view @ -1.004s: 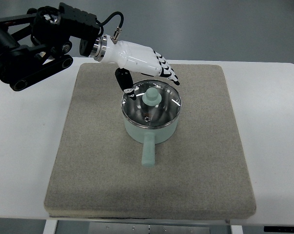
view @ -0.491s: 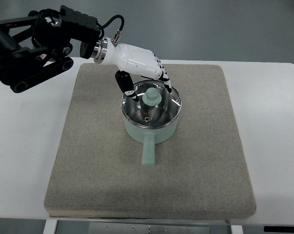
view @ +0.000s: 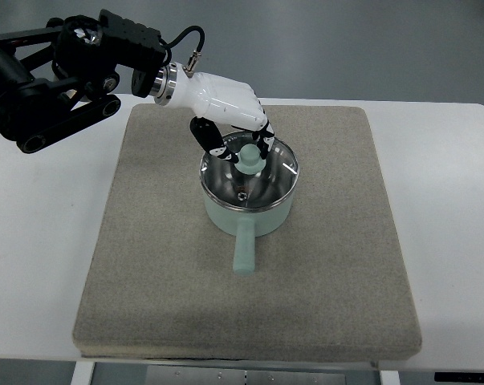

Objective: Place lid left of pot with left hand
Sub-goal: 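Close the left hand fingers around the green lid knob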

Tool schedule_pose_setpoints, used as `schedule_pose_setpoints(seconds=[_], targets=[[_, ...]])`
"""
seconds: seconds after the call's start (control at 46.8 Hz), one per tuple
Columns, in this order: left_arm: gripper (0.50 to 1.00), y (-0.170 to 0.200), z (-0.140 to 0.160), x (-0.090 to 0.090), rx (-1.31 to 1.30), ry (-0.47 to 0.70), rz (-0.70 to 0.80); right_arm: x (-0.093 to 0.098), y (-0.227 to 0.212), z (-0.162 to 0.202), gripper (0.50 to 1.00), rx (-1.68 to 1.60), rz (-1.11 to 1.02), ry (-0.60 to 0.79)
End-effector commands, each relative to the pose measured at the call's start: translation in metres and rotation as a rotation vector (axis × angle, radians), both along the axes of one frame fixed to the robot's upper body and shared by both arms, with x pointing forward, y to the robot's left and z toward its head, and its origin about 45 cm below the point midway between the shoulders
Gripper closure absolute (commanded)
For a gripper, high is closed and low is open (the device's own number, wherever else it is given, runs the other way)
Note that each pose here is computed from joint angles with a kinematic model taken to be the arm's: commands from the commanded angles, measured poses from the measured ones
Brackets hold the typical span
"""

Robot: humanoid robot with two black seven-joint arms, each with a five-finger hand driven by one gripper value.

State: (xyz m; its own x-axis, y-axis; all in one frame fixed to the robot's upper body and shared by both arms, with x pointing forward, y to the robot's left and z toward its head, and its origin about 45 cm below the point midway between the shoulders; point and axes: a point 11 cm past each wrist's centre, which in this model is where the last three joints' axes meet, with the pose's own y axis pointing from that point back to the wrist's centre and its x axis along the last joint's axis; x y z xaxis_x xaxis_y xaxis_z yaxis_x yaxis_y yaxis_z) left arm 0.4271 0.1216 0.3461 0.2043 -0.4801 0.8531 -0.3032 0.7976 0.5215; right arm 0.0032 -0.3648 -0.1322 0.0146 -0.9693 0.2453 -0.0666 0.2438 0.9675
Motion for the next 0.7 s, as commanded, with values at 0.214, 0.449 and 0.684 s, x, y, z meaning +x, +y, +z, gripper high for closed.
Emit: schedule_pose_setpoints(seconds=[0.214, 0.449, 0.684], targets=[[1.0, 0.0016, -0.0015, 0.0009, 0.008, 0.001, 0.004, 0.0, 0.0, 0.0, 0.579, 0.0, 0.0, 0.0], [1.0, 0.0009, 0.0, 0.0013, 0.005, -0.002, 0.004, 0.0, 0.0, 0.0, 0.579, 0.0, 0.0, 0.0], [1.0, -0.0003, 0.0041, 0.002, -0.007, -0.011, 0.003, 0.0, 0.0, 0.0, 0.579, 0.0, 0.0, 0.0]])
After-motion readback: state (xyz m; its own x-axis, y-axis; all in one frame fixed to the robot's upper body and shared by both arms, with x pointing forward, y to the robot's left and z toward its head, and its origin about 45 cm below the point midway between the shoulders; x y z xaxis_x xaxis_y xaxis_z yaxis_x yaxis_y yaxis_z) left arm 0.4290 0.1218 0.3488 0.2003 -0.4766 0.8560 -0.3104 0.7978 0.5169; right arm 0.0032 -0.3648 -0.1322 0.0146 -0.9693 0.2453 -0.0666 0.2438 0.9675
